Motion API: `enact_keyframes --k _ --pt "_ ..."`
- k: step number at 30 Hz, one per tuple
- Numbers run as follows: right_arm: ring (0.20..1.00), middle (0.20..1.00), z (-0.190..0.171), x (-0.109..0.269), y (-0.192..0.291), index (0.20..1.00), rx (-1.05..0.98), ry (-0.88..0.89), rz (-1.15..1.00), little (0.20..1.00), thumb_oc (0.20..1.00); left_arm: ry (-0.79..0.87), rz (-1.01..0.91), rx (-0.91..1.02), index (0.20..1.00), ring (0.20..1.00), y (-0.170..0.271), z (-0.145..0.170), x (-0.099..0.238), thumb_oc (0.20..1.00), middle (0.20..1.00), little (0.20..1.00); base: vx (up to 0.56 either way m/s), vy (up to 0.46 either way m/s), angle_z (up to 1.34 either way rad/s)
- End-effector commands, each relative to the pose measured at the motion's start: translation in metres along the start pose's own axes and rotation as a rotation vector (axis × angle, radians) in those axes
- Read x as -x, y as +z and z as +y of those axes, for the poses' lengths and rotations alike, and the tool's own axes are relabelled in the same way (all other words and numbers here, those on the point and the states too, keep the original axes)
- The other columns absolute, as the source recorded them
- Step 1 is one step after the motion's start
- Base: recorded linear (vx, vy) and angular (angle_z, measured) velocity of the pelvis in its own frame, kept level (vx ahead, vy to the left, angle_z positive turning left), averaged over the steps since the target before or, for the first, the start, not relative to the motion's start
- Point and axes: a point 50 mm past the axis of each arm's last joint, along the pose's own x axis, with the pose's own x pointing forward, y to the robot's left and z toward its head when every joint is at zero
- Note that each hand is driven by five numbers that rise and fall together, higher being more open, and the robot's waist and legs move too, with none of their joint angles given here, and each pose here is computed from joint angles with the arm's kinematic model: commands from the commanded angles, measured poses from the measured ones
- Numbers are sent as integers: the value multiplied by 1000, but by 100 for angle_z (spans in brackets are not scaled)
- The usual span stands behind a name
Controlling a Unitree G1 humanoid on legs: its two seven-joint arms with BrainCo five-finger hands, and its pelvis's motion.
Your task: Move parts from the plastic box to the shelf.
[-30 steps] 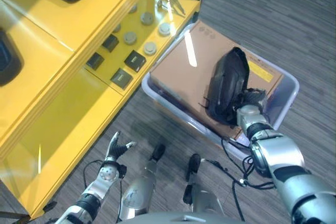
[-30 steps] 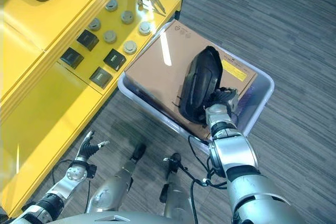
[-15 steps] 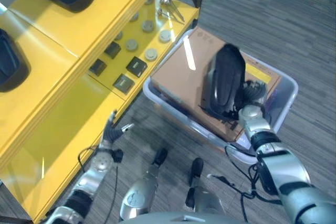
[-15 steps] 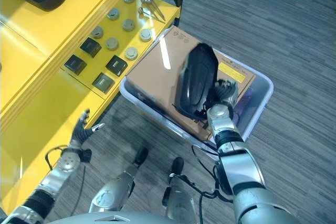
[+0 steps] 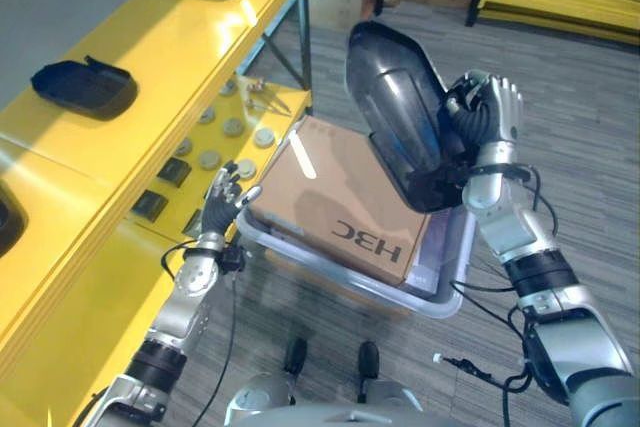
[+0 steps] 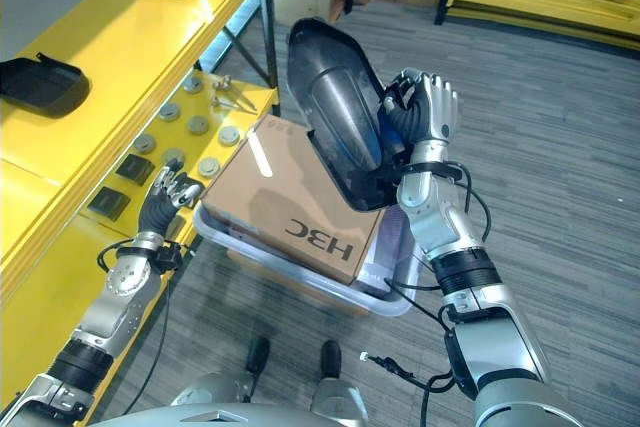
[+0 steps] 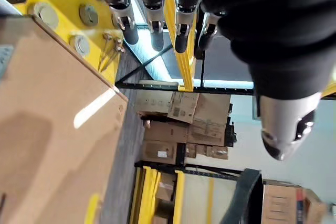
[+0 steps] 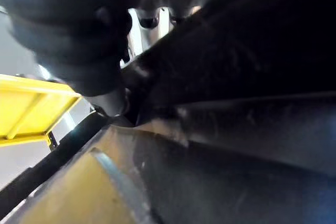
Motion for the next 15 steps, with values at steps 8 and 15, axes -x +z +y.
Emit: enact_keyframes --k 8,15 --pt "200 200 -14 5 35 200 68 -26 -253 200 200 -137 49 260 1000 1000 5 -28 -14 1000 1000 1000 8 -28 -19" --pt "200 200 -2 14 49 200 122 61 -361 200 200 -239 26 292 1000 1000 18 -50 -19 1000 1000 1000 -3 -8 -3"
